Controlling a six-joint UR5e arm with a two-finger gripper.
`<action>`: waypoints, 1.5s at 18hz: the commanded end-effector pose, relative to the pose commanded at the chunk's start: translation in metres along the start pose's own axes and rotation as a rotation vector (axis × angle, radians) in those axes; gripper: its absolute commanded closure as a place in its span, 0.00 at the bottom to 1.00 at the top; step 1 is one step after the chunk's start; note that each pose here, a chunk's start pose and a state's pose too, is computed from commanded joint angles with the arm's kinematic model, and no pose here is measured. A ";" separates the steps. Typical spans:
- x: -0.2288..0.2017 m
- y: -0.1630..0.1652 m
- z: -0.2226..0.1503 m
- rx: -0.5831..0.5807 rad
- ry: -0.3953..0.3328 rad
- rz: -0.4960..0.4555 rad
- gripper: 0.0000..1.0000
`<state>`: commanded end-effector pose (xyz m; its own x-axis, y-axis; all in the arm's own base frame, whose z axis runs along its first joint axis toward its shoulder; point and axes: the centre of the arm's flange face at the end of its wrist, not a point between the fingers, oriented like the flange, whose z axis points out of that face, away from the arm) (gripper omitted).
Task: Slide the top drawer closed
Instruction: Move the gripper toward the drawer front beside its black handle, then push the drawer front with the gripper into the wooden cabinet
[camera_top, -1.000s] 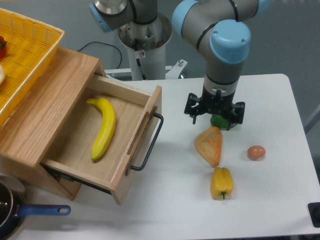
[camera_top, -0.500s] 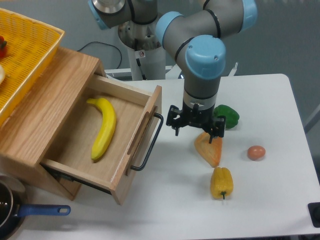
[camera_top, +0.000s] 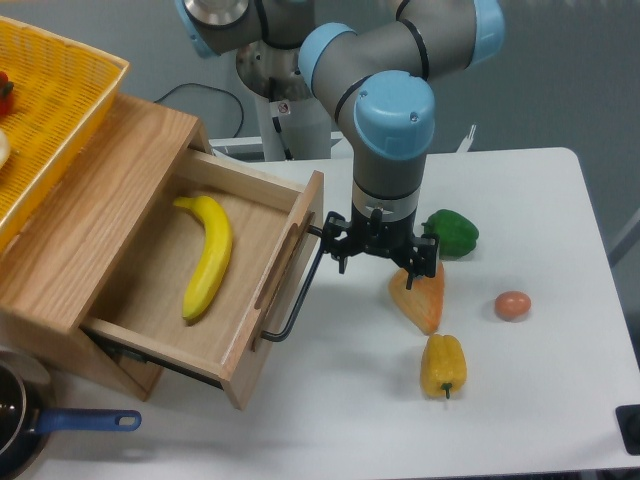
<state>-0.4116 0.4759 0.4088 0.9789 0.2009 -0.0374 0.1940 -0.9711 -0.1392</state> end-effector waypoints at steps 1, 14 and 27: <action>0.001 0.000 -0.001 0.000 0.002 -0.002 0.00; 0.015 -0.007 -0.003 0.007 0.010 -0.013 0.00; 0.039 -0.009 -0.008 -0.028 0.044 -0.008 0.00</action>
<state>-0.3744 0.4918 0.4164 0.9790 0.2037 0.0070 0.2032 -0.9728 -0.1114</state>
